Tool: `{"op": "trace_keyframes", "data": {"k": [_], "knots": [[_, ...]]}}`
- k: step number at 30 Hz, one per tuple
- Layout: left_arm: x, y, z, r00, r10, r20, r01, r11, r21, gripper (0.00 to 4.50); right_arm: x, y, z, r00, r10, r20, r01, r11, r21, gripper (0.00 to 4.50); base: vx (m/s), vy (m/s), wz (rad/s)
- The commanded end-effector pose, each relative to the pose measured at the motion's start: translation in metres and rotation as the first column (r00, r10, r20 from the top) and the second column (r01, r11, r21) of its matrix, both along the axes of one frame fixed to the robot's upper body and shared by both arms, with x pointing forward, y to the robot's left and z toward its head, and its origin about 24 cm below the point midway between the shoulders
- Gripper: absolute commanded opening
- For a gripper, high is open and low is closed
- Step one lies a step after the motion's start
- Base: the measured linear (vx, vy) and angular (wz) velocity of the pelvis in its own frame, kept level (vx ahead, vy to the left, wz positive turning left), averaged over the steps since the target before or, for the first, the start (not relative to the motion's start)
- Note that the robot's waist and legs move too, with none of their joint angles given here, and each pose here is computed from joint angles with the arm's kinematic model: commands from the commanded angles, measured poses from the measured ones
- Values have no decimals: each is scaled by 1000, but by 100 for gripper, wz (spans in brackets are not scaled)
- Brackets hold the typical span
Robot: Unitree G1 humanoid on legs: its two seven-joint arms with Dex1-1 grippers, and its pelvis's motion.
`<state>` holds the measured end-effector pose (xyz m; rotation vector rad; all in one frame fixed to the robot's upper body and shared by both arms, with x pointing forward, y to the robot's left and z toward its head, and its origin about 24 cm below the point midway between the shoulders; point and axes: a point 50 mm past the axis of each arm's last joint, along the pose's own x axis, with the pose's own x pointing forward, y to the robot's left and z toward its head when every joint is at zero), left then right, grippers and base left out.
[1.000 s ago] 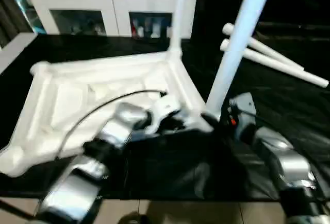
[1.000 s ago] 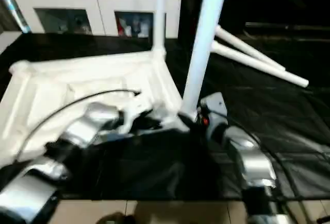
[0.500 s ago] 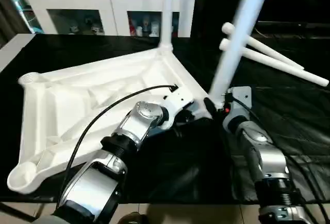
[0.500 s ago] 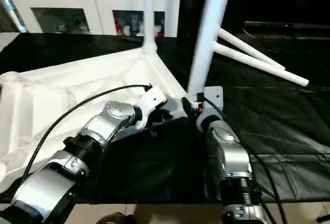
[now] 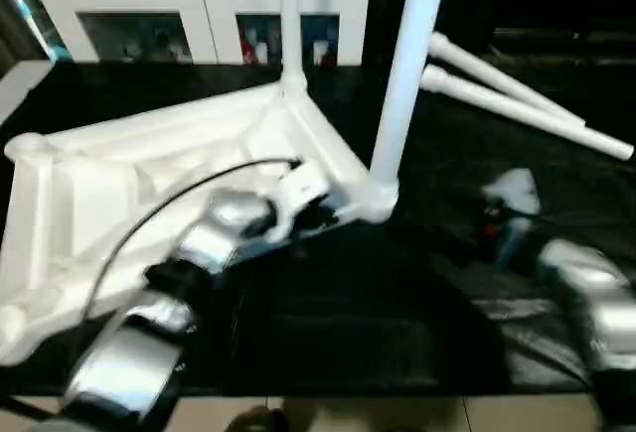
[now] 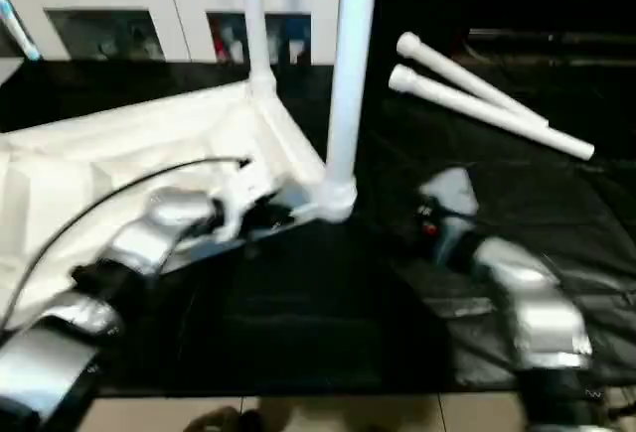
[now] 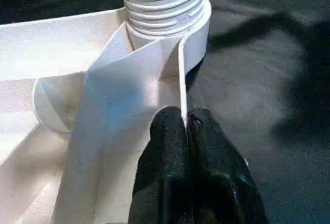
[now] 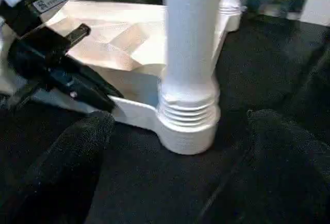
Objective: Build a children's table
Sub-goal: Rotate leg to tighten
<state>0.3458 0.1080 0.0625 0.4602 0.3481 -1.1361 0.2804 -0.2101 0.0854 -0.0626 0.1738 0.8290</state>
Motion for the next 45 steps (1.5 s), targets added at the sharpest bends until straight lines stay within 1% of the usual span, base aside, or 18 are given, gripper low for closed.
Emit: {"op": "trace_keyframes", "data": {"k": [1, 4, 7, 10, 13, 15, 22, 23, 24, 26, 27, 28, 31, 33, 36, 37, 42, 45], "knots": [[-3, -1, 7, 996, -84, 22, 84, 996, -4, 0, -3, 5, 5, 996, 89, 16, -88, 996, -2, 447, 0, 0, 0], [-14, 11, 5, 980, -197, 4, 197, 980, 25, 0, -7, 6, 6, 977, 214, -12, -215, 975, -49, 447, 0, 0, 0], [-22, 19, 5, 958, -286, -21, 286, 957, 36, 0, -6, 10, 1, 958, 284, -48, -288, 951, -112, 447, 0, 0, 0], [-33, 22, 7, 922, -384, -49, 386, 922, 28, 0, -1, 19, -5, 933, 352, -76, -359, 925, -128, 447, 0, 0, 0], [-37, 22, 7, 907, -417, -63, 419, 907, 29, 0, 2, 23, -7, 925, 370, -84, -379, 917, -128, 447, 0, 0, 0], [-41, 21, 7, 887, -455, -79, 459, 888, 33, 0, 3, 34, -12, 888, 445, -115, -457, 881, -123, 447, 0, 0, 0], [-47, 17, 8, 863, -498, -83, 501, 865, 26, 0, 4, 43, -19, 830, 533, -167, -551, 830, -86, 447, 0, 0, 0], [-47, 17, 8, 862, -499, -84, 503, 864, 26, 0, 4, 43, -19, 828, 535, -168, -552, 829, -84, 421, 0, 0, 0], [-48, 17, 8, 860, -503, -86, 507, 862, 24, 0, 5, 44, -20, 822, 543, -173, -561, 825, -74, 413, 0, 0, 0], [-48, 17, 8, 859, -504, -86, 507, 861, 24, 0, 6, 44, -20, 819, 546, -174, -564, 823, -71, 407, 0, 0, 0], [-48, 17, 8, 859, -505, -87, 509, 861, 24, 0, 6, 44, -20, 816, 550, -177, -568, 821, -67, 379, 0, 0, 0], [-49, 17, 8, 858, -506, -87, 509, 860, 24, 0, 6, 44, -20, 814, 552, -178, -570, 819, -65, 370, 0, 0, 0], [-49, 17, 8, 857, -508, -90, 512, 859, 25, 0, 7, 44, -20, 811, 557, -179, -574, 817, -56, 360, 0, 0, 0], [-49, 17, 8, 857, -506, -93, 511, 859, 27, 0, 7, 44, -20, 808, 562, -179, -578, 815, -50, 326, 0, 0, 0], [-48, 17, 7, 858, -504, -97, 508, 861, 29, 0, 6, 44, -20, 802, 568, -182, -584, 811, -44, 318, 0, 0, 0], [-48, 18, 7, 859, -502, -98, 507, 862, 29, 0, 6, 44, -20, 801, 570, -183, -585, 810, -43, 294, 0, 0, 0], [-47, 16, 6, 870, -483, -97, 487, 873, 21, 0, 3, 46, -22, 802, 570, -181, -582, 813, -21, 276, 0, 0, 0], [-44, 13, 6, 890, -448, -87, 451, 892, 12, 0, 3, 49, -24, 829, 529, -181, -540, 842, -11, 275, 0, 0, 0]]}}
